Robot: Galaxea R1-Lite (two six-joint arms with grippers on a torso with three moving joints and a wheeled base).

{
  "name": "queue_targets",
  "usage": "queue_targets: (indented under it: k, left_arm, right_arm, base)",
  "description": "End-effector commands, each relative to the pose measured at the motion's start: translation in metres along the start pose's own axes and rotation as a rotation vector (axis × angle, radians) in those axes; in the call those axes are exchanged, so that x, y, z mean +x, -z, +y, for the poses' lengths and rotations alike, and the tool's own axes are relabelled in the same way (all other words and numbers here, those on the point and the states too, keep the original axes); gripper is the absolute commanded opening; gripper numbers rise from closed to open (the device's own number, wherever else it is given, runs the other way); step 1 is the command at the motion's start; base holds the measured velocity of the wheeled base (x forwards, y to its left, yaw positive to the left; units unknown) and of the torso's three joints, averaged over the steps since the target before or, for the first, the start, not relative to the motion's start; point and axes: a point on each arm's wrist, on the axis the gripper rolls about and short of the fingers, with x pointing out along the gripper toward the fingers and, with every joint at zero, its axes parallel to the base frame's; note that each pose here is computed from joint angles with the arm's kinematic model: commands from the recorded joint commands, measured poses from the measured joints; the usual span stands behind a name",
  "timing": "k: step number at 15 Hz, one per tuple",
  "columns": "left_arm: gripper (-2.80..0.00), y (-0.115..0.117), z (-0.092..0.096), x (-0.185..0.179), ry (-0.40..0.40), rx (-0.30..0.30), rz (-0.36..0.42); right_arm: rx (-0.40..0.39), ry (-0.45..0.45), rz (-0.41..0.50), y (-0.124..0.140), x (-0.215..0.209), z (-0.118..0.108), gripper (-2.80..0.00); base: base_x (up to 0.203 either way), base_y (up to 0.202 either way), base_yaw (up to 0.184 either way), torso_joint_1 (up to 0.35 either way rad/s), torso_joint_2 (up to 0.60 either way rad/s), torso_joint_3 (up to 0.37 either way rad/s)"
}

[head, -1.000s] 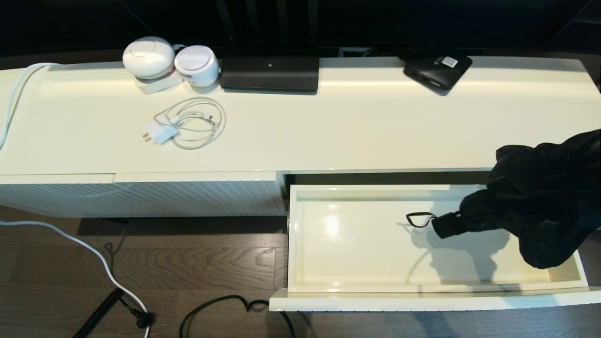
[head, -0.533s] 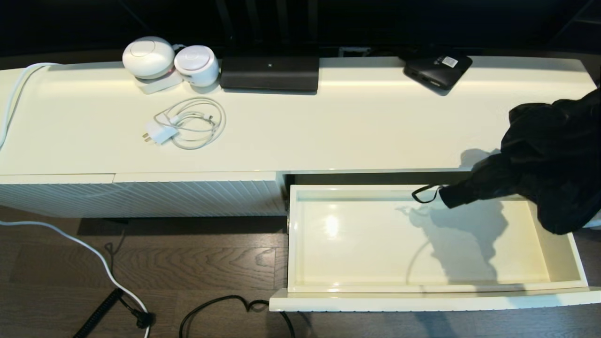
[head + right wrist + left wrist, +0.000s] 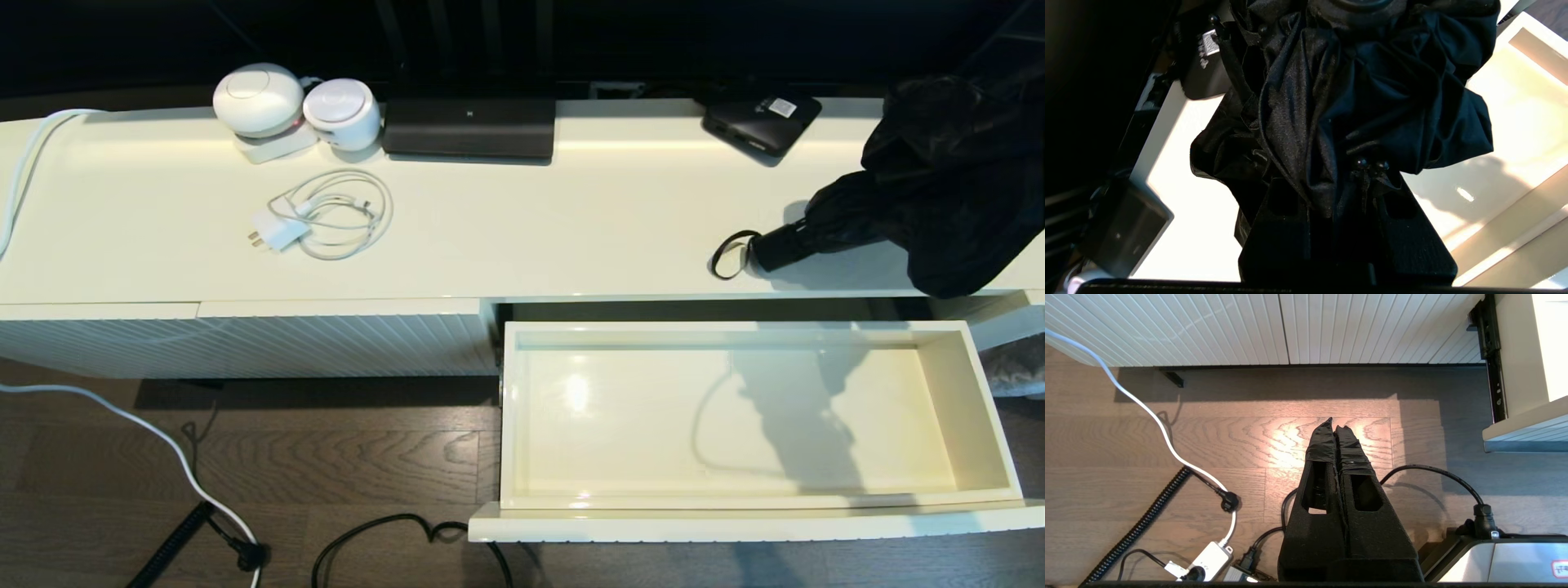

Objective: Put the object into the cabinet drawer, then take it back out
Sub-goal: Take the umbrella out of the drawer and put it on the table

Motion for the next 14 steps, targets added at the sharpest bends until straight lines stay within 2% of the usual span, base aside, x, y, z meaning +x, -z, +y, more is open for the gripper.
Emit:
queue_targets:
  k: [1, 4, 9, 10, 14]
  left_arm:
    - [-2.8, 0.0, 0.0, 0.0, -0.001, 0.0, 0.0]
    - [-2.8, 0.0, 0.0, 0.0, -0.001, 0.0, 0.0]
    - [-2.8, 0.0, 0.0, 0.0, 0.0, 0.0, 0.001]
    - [-2.8, 0.0, 0.0, 0.0, -0.001, 0.0, 0.0]
    - [-2.8, 0.0, 0.0, 0.0, 0.001, 0.0, 0.0]
  right_arm:
    - [0.005, 0.055, 0.001, 0.002, 0.026, 0.001, -2.8]
    - [0.034, 0.121, -0.001, -0.006, 0.059, -0.004, -2.8]
    - [0.051, 0.137, -0.002, -0.017, 0.082, -0.005, -2.8]
    - [0.051, 0.133, -0.004, -0.017, 0.081, -0.005, 0.0]
    - [0.031, 0.118, -0.023, -0.017, 0.089, -0.002, 0.0]
  base:
    - [0.0, 0.0, 0.0, 0.0, 0.0, 0.0]
    - [0.0, 0.0, 0.0, 0.0, 0.0, 0.0]
    - [0.0, 0.0, 0.0, 0.0, 0.0, 0.0]
    - [0.0, 0.0, 0.0, 0.0, 0.0, 0.0]
    - [0.0, 0.0, 0.0, 0.0, 0.0, 0.0]
